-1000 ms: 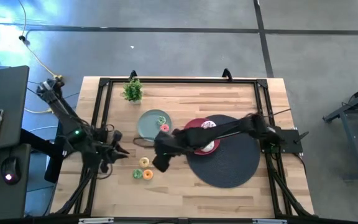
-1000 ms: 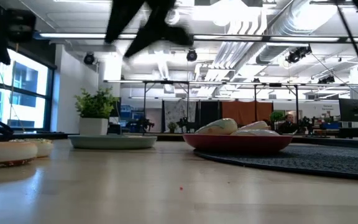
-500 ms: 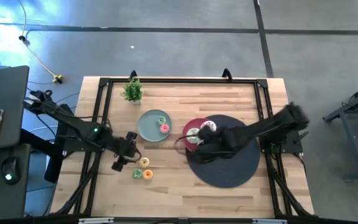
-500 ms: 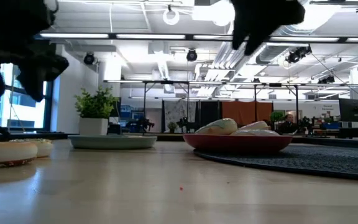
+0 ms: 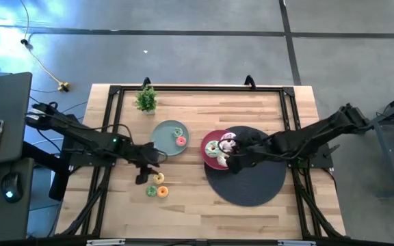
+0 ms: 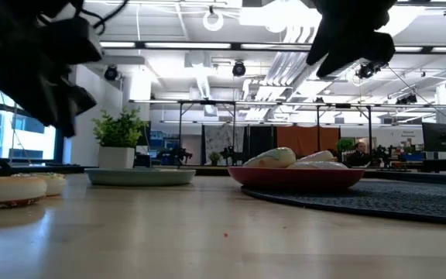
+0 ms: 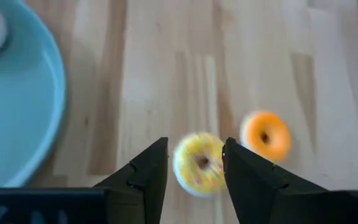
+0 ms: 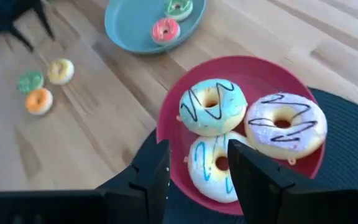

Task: Pick & Place donuts
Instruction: Put the small yellow donut on the blue plate

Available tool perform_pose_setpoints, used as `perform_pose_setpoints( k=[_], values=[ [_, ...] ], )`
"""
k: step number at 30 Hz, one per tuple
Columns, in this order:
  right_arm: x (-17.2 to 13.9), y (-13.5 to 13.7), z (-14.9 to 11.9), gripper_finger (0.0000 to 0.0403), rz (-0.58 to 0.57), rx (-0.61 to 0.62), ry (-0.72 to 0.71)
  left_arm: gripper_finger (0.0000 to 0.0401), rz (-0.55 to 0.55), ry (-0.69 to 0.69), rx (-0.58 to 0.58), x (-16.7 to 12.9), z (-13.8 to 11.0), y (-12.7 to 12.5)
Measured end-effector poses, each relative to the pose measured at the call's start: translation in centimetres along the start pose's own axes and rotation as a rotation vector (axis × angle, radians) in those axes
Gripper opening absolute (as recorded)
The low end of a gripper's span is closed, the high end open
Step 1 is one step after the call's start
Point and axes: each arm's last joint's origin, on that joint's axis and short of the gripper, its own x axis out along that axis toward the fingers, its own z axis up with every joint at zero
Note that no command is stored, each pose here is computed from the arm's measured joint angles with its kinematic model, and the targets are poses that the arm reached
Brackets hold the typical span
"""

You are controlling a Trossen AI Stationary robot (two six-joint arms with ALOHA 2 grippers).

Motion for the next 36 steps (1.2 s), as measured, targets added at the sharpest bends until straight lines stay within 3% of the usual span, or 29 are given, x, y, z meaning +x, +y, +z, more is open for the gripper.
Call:
perform_pose_setpoints(
  k=[7,23,32,36],
  values=[
    [0.3,-0.4,1.0,0.0151,0.001,-0.058,-0.039,0.0145,0.008,0.135,-0.054,2.3,-0.8,0.6],
    [0.8,-1.2,2.4,0.0151,-0.032,-0.075,-0.068,0.0145,-0.004,0.163,-0.107,3.2,-1.1,0.1],
    [0.9,-1.4,2.3,0.0151,-0.055,-0.092,-0.072,0.0144,0.021,0.149,-0.152,5.4,-1.3,-0.4],
    [0.8,-1.5,2.2,0.0151,-0.067,-0.101,-0.058,0.0123,0.019,0.144,-0.153,5.6,-1.2,-0.4]
  ],
)
